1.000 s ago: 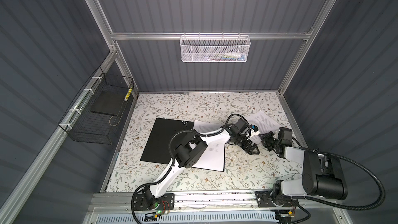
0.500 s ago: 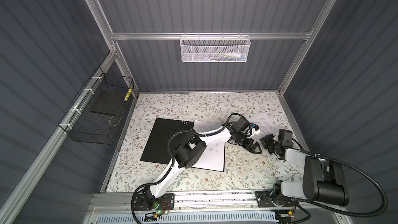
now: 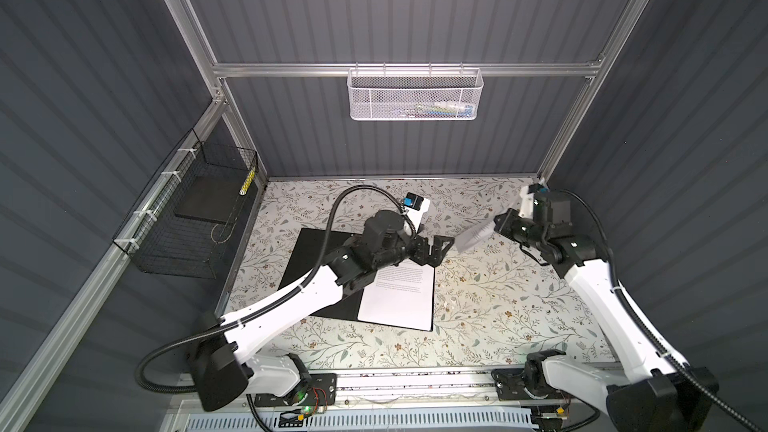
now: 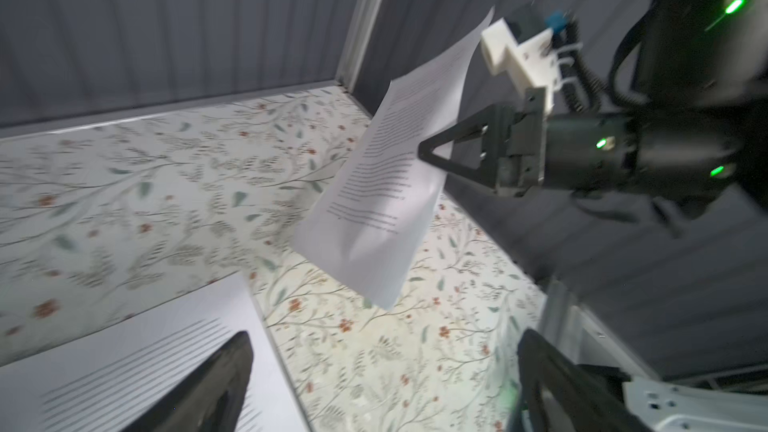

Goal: Put the files into the folder

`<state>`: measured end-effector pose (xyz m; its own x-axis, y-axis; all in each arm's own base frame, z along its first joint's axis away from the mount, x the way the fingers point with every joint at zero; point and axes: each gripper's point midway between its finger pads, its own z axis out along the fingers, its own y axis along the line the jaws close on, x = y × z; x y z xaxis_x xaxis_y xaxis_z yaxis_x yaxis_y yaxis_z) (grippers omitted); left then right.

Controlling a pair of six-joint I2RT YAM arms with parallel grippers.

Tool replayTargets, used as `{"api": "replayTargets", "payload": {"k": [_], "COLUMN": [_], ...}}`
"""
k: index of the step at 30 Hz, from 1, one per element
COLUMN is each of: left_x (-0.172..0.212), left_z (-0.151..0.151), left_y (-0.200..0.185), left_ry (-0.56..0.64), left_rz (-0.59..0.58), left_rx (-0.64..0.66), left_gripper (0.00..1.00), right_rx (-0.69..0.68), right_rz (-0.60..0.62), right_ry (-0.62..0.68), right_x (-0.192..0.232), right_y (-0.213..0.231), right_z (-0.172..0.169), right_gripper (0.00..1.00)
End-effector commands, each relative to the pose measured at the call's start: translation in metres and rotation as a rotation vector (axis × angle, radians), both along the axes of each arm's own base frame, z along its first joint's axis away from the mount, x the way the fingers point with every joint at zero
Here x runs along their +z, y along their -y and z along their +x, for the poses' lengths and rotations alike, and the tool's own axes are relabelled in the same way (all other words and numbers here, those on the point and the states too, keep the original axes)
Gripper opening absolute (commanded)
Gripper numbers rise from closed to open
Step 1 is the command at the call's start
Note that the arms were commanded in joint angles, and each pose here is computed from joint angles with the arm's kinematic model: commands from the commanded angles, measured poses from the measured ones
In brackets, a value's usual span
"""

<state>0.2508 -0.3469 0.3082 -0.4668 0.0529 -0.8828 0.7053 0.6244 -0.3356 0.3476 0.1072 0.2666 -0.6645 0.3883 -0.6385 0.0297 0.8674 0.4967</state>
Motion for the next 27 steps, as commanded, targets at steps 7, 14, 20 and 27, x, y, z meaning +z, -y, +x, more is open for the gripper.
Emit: {"api": "replayTargets", "payload": {"k": [7,14,20,27], "left_x": [-0.035,-0.057,-0.079,-0.083], "left_z": [-0.008,-0.012,-0.006,-0.006], "left_y": [-0.154,-0.167,-0.156,-0.159], "left_ry": [0.213,0.227,0.159,0.147], "left_rz": [0.466,0.462,0.532,0.527], "left_rx": [0.368,0.401,0.351,0.353], "left_gripper": [1.00,1.00,1.00,1.00], "right_rx": [0.483,0.498,0.435,0.471], "right_rz": [0.105,0.313,0.248,0.172], "right_ry": [-0.072,-0.261,-0.486,-0.574], "right_x": [0.028,-0.060,-0.167,-0.205], "right_y": [-0.163,-0.154,-0.133,-0.141], "right_z": [-0.042,-0.041,-0.050,-0.056], "right_gripper": [0.00,0.00,0.00,0.00]}}
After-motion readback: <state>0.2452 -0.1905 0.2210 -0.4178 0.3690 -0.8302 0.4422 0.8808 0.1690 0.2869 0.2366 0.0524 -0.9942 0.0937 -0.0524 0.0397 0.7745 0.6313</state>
